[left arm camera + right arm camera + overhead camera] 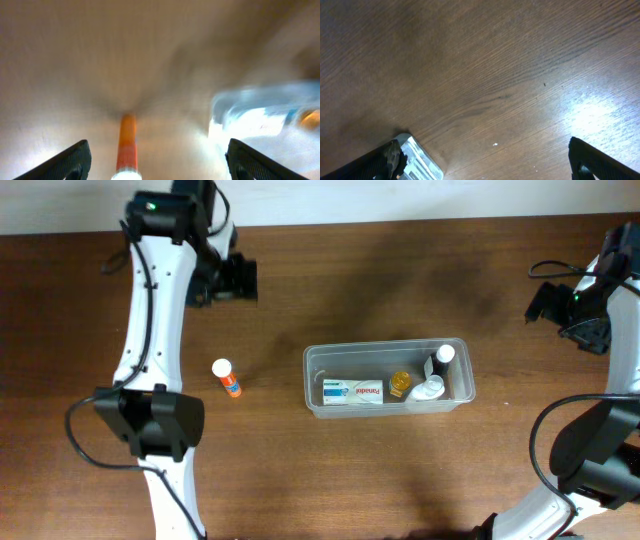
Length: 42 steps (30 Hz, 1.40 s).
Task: Pack container
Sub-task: 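Raise left gripper and move it over the orange tablet tube, then close left gripper on the orange tube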
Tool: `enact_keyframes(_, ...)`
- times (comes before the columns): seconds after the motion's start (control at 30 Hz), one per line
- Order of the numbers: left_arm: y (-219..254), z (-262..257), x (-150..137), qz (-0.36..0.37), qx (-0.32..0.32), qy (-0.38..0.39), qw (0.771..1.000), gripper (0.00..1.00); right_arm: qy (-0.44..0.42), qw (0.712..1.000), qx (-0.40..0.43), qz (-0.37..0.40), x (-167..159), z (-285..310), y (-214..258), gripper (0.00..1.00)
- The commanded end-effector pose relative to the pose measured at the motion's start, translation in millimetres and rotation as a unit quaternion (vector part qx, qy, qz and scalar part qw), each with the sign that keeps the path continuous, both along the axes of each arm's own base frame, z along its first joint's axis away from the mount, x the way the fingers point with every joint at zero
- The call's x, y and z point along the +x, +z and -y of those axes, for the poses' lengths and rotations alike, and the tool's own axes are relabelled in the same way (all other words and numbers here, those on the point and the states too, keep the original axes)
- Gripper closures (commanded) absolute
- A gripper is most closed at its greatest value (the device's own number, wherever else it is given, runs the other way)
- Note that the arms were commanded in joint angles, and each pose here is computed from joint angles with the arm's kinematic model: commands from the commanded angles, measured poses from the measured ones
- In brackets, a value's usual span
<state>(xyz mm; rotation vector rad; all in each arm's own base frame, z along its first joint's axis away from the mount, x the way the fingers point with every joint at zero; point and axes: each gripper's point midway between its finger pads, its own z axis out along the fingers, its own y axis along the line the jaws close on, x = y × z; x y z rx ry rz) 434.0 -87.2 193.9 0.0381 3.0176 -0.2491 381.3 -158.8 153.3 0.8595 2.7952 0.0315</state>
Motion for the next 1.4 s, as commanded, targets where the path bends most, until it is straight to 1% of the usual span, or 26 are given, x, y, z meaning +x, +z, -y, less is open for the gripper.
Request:
enact_keyframes(0.0, 2, -17, -46, -0.043, 0.035, 0.013, 0.998, 0.08, -0.006, 1.0, 0.001, -0.002, 0, 0, -2, 0.02)
enact_keyframes(0.03, 0, -20, -63, -0.059, 0.041, 0.013, 0.997, 0.07, -0.006, 1.0, 0.001, -0.002, 0, 0, -2, 0.02)
enact_keyframes(0.1, -1, -22, -73, -0.07, 0.043, 0.022, 0.996, 0.05, -0.006, 1.0, 0.001, -0.002, 0, 0, -2, 0.02)
enact_keyframes(0.17, -3, -25, -80, -0.077, 0.048, 0.026, 0.996, 0.04, -0.006, 1.0, 0.001, -0.002, 0, 0, -2, 0.02)
enact_keyframes(0.27, -11, -35, -87, -0.094, 0.076, 0.048, 0.991, 0.02, -0.006, 1.0, 0.001, -0.002, 0, 0, -2, 0.02)
enact_keyframes(0.4, -32, -36, -98, -0.128, 0.082, 0.049, 0.987, 0.01, -0.006, 1.0, 0.001, -0.002, 0, 0, -2, 0.02)
enact_keyframes(0.53, -58, -34, -88, -0.115, 0.079, 0.05, 0.989, 0.01, -0.006, 1.0, 0.001, -0.002, 0, 0, -2, 0.02)
enact_keyframes(0.73, -72, -37, -80, -0.101, 0.076, 0.056, 0.99, 0.01, -0.006, 1.0, 0.001, -0.002, 0, 0, -2, 0.02)
enact_keyframes(0.93, -85, -38, -93, -0.13, 0.073, 0.062, 0.987, 0.01, -0.006, 1.0, 0.001, -0.002, 0, 0, -2, 0.02)
enact_keyframes(1.07, -92, -39, -96, -0.136, 0.074, 0.063, 0.986, 0.02, -0.006, 1.0, 0.001, -0.002, 0, 0, -2, 0.02)
enact_keyframes(1.23, -96, -39, -94, -0.131, 0.074, 0.063, 0.987, 0.04, -0.006, 1.0, 0.001, -0.002, 0, 0, -2, 0.02)
enact_keyframes(1.33, -96, -38, -90, -0.125, 0.072, 0.063, 0.987, 0.11, -0.006, 1.0, 0.001, -0.002, 0, 0, -2, 0.02)
enact_keyframes(1.37, -96, -38, -90, -0.125, 0.072, 0.063, 0.987, 0.18, -0.006, 1.0, 0.001, -0.002, 0, 0, -2, 0.02)
